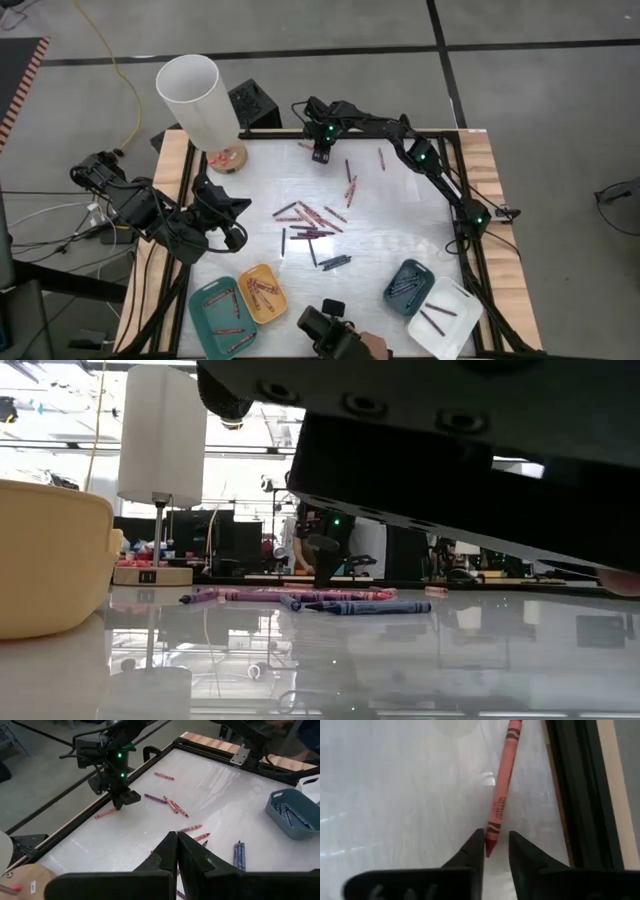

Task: Sort crayons
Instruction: Put the red crayon into the blue bin

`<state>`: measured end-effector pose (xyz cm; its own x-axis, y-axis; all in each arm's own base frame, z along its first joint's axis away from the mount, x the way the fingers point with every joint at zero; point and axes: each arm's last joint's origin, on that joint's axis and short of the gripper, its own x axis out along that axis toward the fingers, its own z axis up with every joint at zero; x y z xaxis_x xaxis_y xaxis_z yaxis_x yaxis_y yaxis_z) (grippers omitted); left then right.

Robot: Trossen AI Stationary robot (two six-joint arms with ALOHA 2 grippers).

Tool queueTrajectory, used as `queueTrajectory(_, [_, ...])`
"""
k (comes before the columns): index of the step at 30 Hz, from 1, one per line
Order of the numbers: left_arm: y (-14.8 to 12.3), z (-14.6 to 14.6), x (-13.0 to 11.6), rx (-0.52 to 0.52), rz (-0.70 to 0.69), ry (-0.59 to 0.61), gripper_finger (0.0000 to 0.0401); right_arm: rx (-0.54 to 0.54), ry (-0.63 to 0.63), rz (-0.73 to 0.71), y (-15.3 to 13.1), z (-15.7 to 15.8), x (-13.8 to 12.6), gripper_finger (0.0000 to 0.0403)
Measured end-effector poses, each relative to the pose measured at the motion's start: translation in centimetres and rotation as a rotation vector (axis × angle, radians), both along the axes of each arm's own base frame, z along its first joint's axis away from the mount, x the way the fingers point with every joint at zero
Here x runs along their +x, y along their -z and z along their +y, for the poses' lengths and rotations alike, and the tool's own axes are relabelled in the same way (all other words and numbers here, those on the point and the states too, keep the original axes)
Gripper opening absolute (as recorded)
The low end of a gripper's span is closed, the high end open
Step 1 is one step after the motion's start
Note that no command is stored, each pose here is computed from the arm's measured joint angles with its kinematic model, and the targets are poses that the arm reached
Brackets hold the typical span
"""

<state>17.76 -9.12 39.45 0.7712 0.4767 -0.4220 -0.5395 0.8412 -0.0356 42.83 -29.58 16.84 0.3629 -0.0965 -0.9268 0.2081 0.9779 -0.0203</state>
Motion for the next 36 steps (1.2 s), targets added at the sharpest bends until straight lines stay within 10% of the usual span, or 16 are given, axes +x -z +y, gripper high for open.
queueTrajectory(6, [0.0, 0.0, 0.0, 0.003, 0.002, 0.001, 0.0, -0.006, 0.009, 0.019, 0.0, 0.2, 0.0, 0.0009])
queueTrajectory(17, [0.0, 0.0, 0.0, 0.003, 0.001, 0.002, 0.0, -0.04, 0.013, 0.028, -1.4, 1.1, 0.1, 0.0002])
queueTrajectory(36, [-1.8, -0.4, -3.7, 0.018, -0.119, 0.081, 0.0, -0.144, -0.14, -0.091, -13.6, 10.9, 0.0, 0.0])
